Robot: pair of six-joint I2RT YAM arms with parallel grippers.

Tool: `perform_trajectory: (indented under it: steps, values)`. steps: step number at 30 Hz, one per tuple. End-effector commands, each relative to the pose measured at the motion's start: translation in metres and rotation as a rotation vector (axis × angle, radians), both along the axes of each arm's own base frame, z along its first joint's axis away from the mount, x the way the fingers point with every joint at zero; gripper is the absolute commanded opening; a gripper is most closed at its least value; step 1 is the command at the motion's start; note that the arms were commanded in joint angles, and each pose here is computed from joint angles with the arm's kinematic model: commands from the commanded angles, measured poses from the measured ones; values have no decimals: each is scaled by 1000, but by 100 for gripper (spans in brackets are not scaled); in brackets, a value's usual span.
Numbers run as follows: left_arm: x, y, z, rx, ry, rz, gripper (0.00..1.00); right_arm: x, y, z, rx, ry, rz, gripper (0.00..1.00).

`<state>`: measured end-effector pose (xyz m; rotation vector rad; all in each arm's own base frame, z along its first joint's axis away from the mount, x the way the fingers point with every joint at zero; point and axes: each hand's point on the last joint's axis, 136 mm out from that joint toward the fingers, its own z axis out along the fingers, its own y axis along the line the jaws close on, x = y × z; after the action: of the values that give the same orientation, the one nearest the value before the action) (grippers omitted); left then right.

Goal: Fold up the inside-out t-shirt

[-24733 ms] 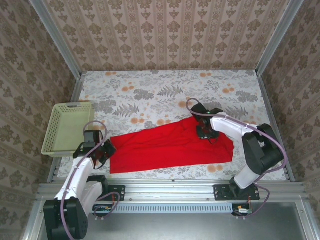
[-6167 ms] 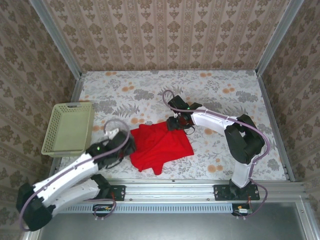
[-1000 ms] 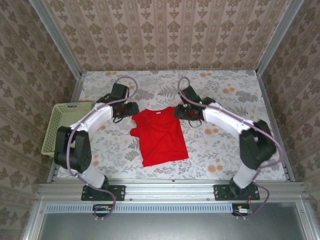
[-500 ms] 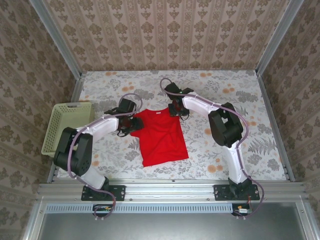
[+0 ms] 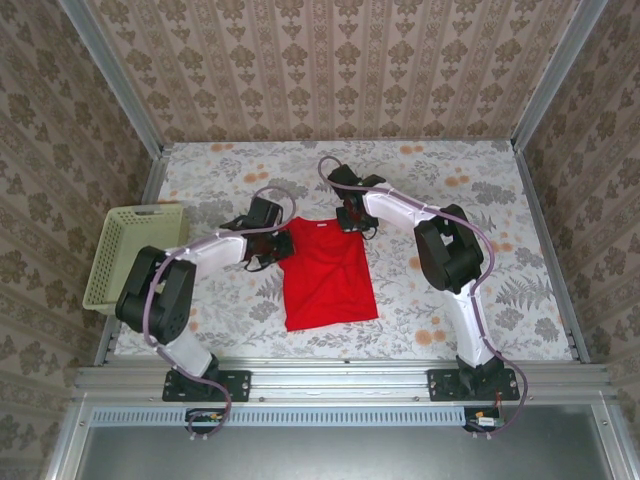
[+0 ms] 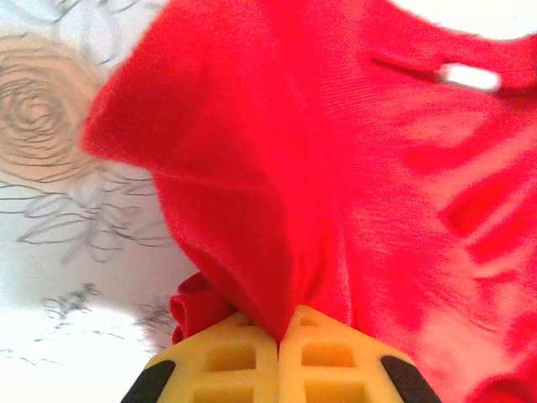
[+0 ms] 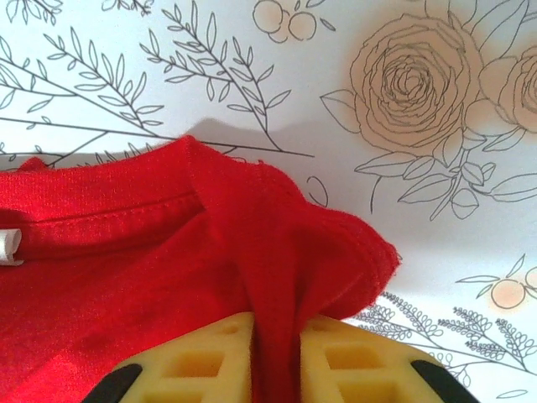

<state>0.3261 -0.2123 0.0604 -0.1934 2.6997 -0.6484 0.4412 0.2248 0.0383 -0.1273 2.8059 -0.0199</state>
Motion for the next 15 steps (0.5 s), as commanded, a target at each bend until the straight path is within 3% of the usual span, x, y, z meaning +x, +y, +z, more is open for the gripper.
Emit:
perform_trajectory:
  steps: [1, 7, 15]
  values:
    - [2, -21, 61, -130, -188, -67, 0, 5, -5, 31, -10, -57, 5, 17]
    - [-12, -28, 80, -262, -281, -117, 1, 5, -12, 43, 45, -85, -26, 11]
    - [-2, 1, -5, -308, -145, -1, 8, 8, -15, 50, 149, -92, -59, 10]
